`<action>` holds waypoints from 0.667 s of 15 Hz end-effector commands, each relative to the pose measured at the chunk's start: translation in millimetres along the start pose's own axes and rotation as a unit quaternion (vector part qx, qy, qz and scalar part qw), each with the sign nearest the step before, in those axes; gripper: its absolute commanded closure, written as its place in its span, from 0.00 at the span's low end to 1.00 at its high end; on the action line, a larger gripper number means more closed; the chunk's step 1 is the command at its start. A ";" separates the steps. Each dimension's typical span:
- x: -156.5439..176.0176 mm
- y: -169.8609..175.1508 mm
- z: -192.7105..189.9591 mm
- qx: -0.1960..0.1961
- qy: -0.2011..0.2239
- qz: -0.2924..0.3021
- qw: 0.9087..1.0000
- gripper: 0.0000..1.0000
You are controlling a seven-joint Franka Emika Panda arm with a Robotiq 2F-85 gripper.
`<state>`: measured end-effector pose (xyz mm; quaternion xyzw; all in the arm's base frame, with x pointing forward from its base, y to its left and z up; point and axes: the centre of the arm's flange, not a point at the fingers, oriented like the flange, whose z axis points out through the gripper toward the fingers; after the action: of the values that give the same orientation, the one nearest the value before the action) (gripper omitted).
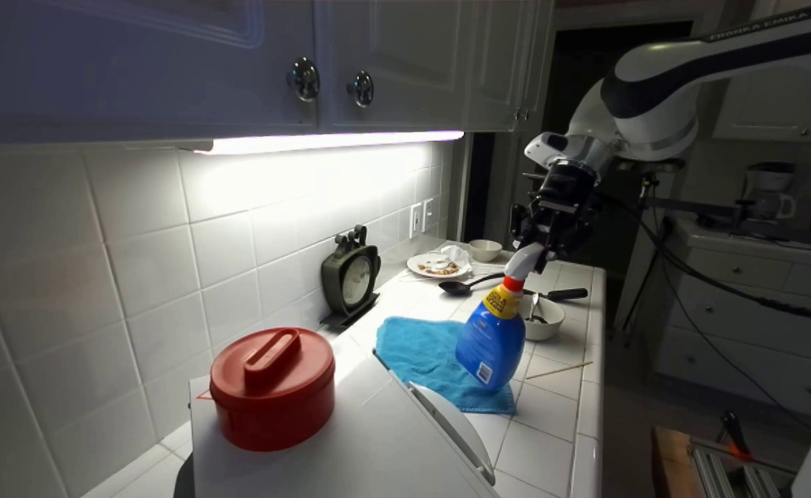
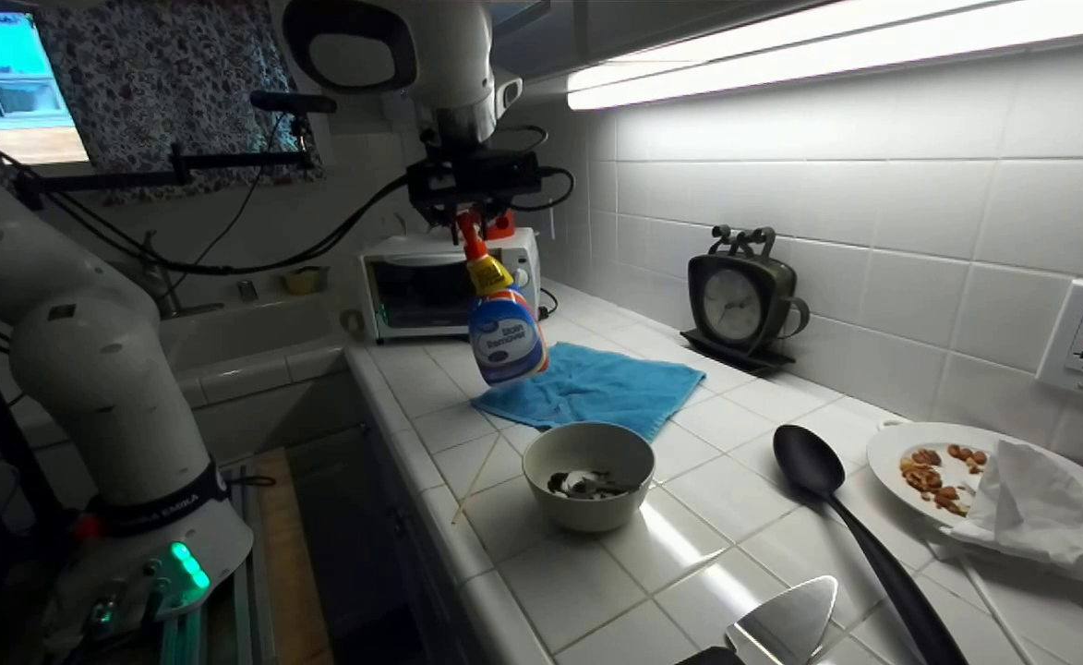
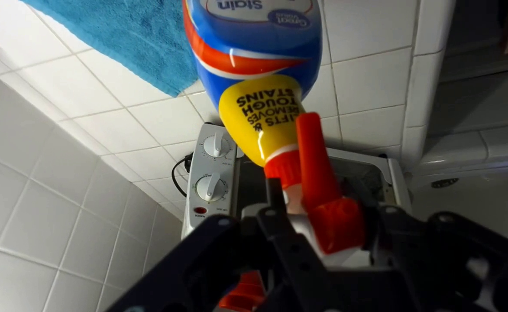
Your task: Turn the blue bottle to the left
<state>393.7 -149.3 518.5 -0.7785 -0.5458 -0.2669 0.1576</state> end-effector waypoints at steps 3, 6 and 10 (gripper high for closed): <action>-12.7 23.2 -22.4 0.029 0.044 -0.024 0.998 0.86; -22.6 31.9 -14.3 0.050 0.061 -0.032 0.996 0.86; -35.1 42.1 -2.6 0.077 0.074 -0.033 0.994 0.86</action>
<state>408.2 -180.0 488.3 -0.7413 -0.5724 -0.2661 0.2280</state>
